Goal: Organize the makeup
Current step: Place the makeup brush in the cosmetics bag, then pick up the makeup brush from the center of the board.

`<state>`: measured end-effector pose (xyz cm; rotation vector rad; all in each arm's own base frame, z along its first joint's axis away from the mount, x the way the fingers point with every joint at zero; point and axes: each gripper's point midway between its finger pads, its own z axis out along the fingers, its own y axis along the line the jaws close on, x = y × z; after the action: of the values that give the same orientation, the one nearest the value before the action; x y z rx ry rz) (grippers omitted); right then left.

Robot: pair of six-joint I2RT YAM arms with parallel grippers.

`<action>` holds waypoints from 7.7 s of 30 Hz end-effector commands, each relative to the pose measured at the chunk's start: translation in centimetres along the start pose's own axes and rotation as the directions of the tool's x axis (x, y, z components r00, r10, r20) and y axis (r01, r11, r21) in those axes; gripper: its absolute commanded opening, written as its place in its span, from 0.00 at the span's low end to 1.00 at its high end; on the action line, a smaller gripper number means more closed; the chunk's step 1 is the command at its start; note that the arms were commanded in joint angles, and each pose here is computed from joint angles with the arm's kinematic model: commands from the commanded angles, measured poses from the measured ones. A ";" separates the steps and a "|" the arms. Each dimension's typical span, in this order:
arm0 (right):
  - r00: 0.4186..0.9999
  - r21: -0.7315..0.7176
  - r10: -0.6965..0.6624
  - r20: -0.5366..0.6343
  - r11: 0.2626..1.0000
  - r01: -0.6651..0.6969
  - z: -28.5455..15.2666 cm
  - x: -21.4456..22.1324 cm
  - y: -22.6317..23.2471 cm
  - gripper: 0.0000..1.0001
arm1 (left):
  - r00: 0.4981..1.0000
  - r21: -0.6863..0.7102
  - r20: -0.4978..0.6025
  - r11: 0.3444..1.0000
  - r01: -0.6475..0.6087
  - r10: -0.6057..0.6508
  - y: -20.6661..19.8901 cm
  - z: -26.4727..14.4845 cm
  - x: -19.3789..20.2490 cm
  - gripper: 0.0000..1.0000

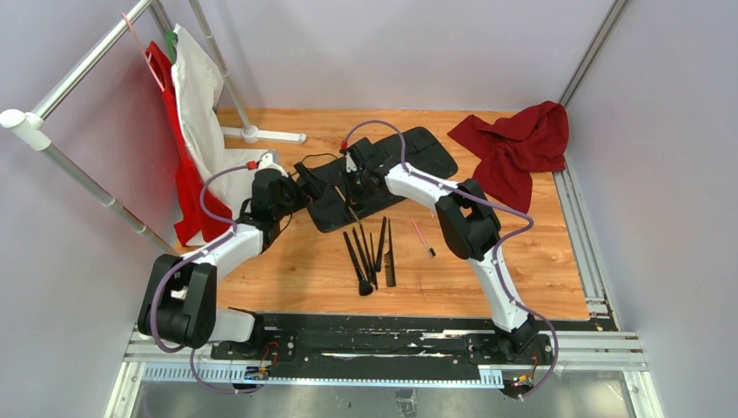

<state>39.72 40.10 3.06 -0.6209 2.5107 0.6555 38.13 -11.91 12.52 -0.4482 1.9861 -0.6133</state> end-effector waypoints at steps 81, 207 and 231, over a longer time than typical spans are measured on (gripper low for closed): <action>0.991 -0.071 0.021 0.135 0.997 -0.011 4.2 -6.7 -3.3 0.22 | 0.979 -0.016 -0.139 0.988 0.151 -0.152 3.9 4.2 7.3 0.98; 0.997 0.357 -0.074 0.027 0.932 0.060 -15.4 12.1 -7.1 0.34 | 0.980 0.024 -0.136 0.988 0.152 -0.148 2.7 3.9 6.5 0.98; 1.000 0.401 0.021 -0.001 0.916 -0.019 -15.4 15.3 -11.8 0.29 | 0.979 0.016 -0.139 0.988 0.153 -0.150 2.9 3.9 6.7 0.98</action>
<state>28.73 18.42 2.77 -0.4677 2.5611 0.1231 39.04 -14.58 5.23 -0.5468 2.0510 -0.8063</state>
